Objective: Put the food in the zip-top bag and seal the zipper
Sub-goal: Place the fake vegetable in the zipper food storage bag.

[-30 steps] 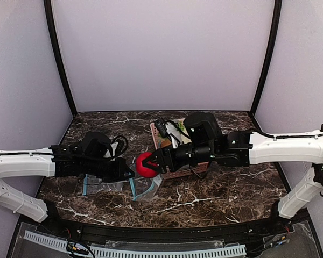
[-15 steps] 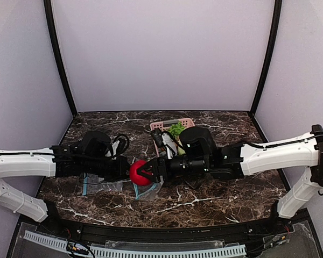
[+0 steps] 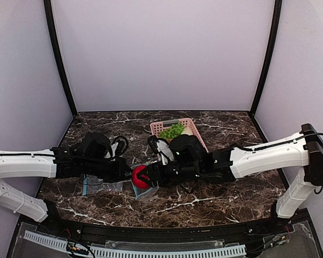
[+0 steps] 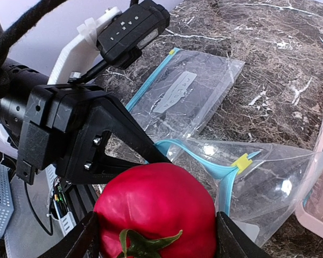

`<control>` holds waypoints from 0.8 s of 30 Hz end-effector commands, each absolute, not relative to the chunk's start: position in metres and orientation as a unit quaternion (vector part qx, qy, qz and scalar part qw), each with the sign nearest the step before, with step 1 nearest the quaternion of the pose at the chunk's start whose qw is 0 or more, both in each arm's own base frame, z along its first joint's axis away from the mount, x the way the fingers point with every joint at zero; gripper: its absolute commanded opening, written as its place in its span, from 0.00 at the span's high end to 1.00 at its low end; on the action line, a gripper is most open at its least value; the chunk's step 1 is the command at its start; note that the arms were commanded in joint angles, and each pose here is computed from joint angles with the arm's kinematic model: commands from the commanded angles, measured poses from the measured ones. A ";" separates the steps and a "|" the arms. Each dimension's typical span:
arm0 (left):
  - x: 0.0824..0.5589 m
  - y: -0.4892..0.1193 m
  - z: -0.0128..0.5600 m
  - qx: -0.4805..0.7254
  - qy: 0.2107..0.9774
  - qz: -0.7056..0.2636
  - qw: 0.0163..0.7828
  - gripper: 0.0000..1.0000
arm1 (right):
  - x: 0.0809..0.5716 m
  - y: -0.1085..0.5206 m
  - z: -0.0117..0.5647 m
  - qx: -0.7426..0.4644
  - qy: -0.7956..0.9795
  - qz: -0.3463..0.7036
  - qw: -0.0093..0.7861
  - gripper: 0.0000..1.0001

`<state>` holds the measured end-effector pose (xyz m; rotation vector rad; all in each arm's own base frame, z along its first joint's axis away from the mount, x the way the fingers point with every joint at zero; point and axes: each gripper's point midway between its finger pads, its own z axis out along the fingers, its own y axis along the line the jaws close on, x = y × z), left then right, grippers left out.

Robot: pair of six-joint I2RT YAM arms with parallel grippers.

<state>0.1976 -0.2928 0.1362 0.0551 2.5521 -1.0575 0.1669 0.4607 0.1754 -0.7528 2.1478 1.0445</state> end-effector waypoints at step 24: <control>0.193 -0.301 0.149 0.029 0.894 -0.406 0.186 0.99 | 0.174 0.462 0.147 -0.319 0.847 0.277 0.324 0.17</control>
